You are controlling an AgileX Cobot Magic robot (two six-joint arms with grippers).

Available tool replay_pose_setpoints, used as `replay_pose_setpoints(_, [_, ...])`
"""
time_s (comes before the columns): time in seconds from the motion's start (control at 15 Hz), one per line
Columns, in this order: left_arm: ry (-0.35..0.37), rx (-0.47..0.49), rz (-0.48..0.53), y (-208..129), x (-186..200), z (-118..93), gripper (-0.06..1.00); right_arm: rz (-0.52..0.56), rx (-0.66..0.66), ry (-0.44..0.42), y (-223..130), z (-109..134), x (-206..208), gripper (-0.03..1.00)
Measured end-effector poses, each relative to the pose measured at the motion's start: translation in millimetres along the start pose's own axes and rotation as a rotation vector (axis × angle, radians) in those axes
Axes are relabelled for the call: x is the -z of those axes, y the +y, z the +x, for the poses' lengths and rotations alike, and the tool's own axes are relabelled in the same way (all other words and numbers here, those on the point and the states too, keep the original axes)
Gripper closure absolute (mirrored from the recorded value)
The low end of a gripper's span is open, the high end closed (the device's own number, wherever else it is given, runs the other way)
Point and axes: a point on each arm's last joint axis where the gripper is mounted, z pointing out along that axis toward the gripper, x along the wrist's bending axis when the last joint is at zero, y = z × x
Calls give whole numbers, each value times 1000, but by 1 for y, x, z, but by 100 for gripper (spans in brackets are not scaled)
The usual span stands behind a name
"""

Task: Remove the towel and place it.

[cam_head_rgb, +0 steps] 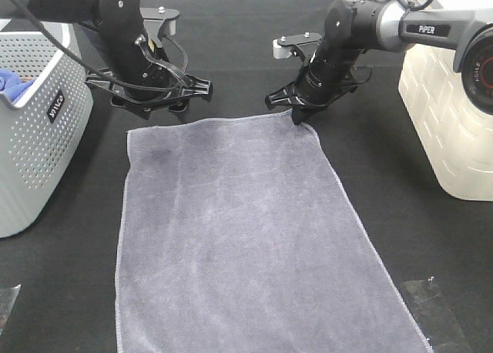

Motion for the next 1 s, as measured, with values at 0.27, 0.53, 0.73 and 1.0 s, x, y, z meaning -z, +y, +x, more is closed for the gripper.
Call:
replay_pose_setpoints(0.27, [-2, -13, -20, 0, -10, 0, 36, 17, 20, -163, 4, -15, 28, 97])
replay_pose_setpoints(0.53, [-6, 71, -70, 19, -25, 24, 36, 46, 26, -233, 3, -21, 36, 97])
replay_pose_setpoints(0.73, [-1, 130, -63, 35, -49, 37, 36, 60, 24, -268, 2, -24, 37, 97])
replay_pose_setpoints(1.0, [21, 128, 27, 37, -84, 35, 36, 60, 27, -272, 2, -25, 37, 97])
